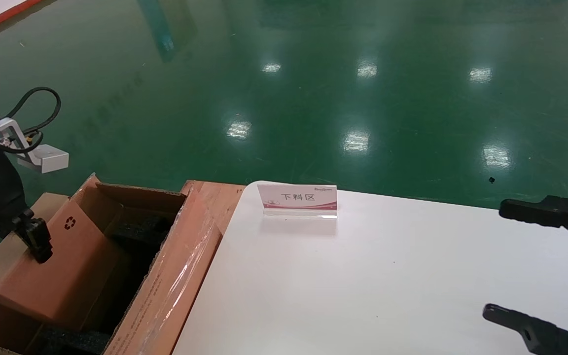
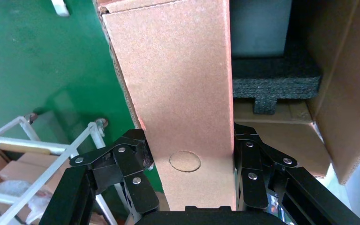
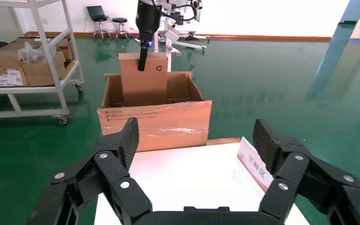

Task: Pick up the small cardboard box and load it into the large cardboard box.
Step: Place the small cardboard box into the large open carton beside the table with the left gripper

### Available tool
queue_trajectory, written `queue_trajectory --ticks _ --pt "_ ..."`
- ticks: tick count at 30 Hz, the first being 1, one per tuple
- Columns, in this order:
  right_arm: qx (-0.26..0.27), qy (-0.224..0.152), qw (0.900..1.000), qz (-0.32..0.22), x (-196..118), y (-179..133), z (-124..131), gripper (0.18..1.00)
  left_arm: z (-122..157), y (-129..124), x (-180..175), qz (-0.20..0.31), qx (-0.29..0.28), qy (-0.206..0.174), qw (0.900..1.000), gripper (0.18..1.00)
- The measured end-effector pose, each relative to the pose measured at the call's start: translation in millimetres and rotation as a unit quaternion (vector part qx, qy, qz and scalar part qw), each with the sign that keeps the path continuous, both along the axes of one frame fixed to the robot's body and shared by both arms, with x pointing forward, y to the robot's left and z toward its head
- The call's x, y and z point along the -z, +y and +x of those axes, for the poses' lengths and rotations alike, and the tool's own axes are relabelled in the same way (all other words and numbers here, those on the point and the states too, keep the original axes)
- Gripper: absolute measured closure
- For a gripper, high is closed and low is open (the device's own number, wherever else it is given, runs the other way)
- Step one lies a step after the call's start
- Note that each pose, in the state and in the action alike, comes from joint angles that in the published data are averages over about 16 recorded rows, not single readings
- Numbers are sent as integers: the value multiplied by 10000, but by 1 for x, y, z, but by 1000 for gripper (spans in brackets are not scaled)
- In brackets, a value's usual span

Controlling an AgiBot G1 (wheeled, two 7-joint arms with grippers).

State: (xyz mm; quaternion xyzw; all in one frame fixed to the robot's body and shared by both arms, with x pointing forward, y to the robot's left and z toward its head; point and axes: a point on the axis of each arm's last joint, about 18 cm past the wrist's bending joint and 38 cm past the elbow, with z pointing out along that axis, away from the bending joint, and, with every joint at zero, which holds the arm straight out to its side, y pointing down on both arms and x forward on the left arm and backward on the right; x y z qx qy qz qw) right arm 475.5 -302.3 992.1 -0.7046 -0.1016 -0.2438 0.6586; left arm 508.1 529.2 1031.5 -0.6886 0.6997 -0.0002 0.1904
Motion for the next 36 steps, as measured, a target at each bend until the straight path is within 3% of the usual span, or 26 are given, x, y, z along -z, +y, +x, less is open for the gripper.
queue_trajectory --ticks 14,36 --pt "0 0 10000 0 0 0 0 194 5 10 9 197 -139 153 9996 754" --pt "0 0 10000 0 0 0 0 178 22 12 20 269 15 56 9996 755"
